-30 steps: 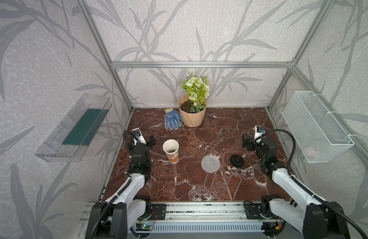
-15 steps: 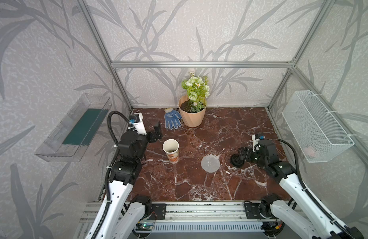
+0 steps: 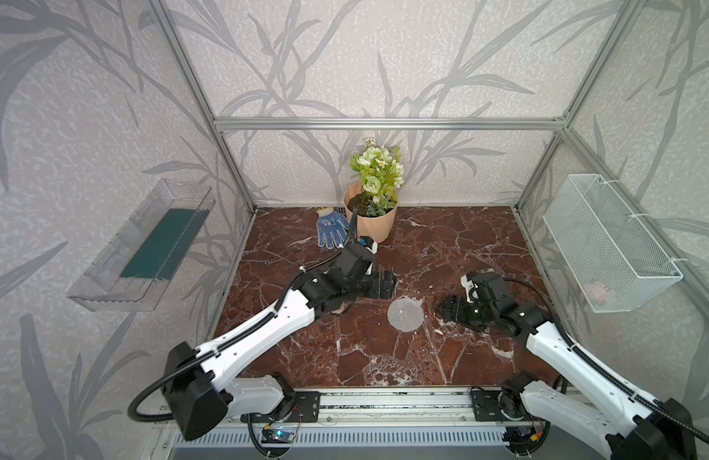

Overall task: Put the leak-proof paper on the milk tea cups
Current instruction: Pick up the leak-proof paper from the center of the board.

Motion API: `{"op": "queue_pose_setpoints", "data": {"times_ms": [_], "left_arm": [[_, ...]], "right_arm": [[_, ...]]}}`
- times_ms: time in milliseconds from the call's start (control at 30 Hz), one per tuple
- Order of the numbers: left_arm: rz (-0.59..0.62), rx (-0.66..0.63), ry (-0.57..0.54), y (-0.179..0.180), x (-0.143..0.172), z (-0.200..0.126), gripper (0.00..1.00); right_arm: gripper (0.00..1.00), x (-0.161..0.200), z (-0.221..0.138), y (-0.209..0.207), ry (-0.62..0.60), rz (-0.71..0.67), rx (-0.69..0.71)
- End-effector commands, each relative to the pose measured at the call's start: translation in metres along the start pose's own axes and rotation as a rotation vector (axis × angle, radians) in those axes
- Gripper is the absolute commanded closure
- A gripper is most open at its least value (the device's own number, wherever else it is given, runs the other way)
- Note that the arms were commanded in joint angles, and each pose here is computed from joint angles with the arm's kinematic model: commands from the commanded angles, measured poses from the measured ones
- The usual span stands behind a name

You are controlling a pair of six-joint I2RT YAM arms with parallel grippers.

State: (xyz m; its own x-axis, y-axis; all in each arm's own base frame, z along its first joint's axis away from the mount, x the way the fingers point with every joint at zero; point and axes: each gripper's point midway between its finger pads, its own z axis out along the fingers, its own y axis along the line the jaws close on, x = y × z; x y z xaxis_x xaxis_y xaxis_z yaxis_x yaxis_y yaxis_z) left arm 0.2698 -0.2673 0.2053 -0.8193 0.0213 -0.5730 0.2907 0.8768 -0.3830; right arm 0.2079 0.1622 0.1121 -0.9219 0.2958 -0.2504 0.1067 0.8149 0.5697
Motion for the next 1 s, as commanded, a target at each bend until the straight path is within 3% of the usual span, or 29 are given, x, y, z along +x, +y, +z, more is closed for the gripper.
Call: {"op": "queue_pose_setpoints", "data": {"times_ms": [0,167,433,967], "left_arm": [[-0.086,-0.113,0.196,0.011,0.034,0.017,0.11],[-0.081,-0.166,0.369,0.014,0.058,0.062,0.12],[-0.066,-0.185,0.446,0.017,0.068,0.109,0.22],[-0.149,-0.199,0.566,0.048,0.101,0.141,0.42]], "right_arm": [[0.23,0.017,0.017,0.004,0.045,0.104,-0.031],[0.24,0.024,0.051,0.002,0.051,0.154,-0.057],[0.3,0.023,0.078,-0.001,0.046,0.161,-0.087],[0.52,0.026,0.118,-0.011,0.07,0.212,-0.097]]}}
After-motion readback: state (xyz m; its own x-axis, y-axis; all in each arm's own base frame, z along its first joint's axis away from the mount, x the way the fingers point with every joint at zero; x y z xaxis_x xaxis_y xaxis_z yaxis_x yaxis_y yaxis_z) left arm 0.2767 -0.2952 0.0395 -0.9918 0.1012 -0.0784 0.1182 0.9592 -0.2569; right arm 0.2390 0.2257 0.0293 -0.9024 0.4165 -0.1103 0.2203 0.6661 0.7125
